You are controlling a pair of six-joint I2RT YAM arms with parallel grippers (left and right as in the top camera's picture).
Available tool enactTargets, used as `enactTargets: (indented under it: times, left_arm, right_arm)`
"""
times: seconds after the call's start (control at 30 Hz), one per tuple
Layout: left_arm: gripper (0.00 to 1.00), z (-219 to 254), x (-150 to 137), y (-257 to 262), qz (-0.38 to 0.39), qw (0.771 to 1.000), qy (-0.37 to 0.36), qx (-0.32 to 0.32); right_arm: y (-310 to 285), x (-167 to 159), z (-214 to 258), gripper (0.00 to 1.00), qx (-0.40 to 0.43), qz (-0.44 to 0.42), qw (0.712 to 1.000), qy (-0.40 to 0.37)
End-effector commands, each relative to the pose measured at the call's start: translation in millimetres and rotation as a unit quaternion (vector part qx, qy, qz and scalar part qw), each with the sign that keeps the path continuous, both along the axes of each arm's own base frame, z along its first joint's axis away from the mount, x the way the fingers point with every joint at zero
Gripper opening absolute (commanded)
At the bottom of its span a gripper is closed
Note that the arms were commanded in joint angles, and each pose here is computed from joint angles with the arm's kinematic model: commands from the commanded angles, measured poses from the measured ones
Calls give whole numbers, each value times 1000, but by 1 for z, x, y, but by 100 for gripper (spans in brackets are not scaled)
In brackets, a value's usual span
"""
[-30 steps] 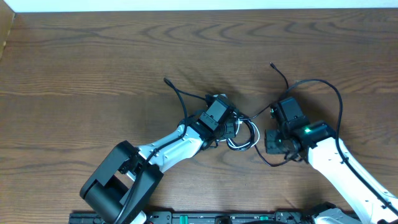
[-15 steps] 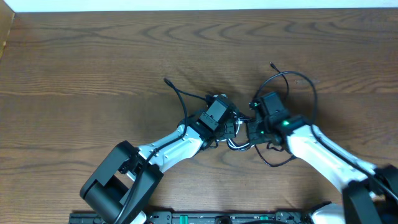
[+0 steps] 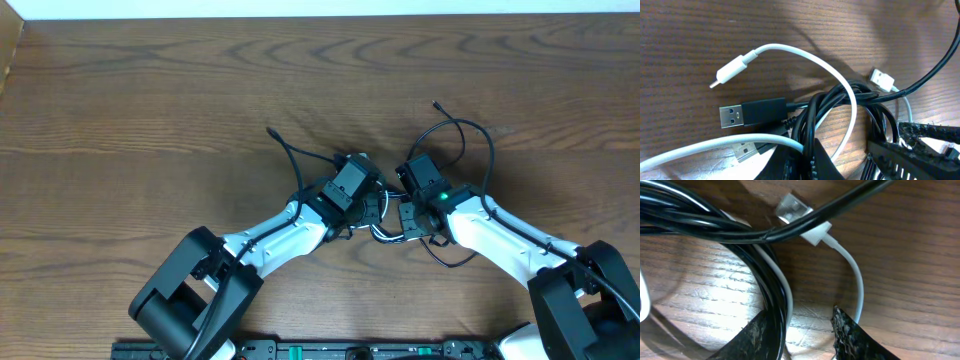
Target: Untangle cables
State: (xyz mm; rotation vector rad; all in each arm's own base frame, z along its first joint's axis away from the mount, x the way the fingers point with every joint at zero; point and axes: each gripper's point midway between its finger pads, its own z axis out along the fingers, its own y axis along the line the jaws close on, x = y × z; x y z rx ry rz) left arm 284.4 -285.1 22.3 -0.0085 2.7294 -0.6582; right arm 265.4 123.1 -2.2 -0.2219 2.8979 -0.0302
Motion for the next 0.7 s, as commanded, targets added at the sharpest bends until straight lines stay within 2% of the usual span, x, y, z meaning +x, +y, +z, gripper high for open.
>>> enactTargets:
  times: [0.0,0.23,0.53,0.67]
  left_arm:
    - [7,-4,10,15,30,999,-13,30]
    - [7,-16,12,56,73,989,-26,129]
    - [7,-22,6,84,89,976,-24,195]
    - [8,-24,1,95,92,971,-18,222]
  right_arm:
    - [-21,2,2,39,-55,-16,998,-13]
    - [-61,2,11,41,-142,-64,987,-25]
    - [-90,5,12,49,-143,-144,979,-23]
    - [-108,6,12,48,-144,-175,974,-17]
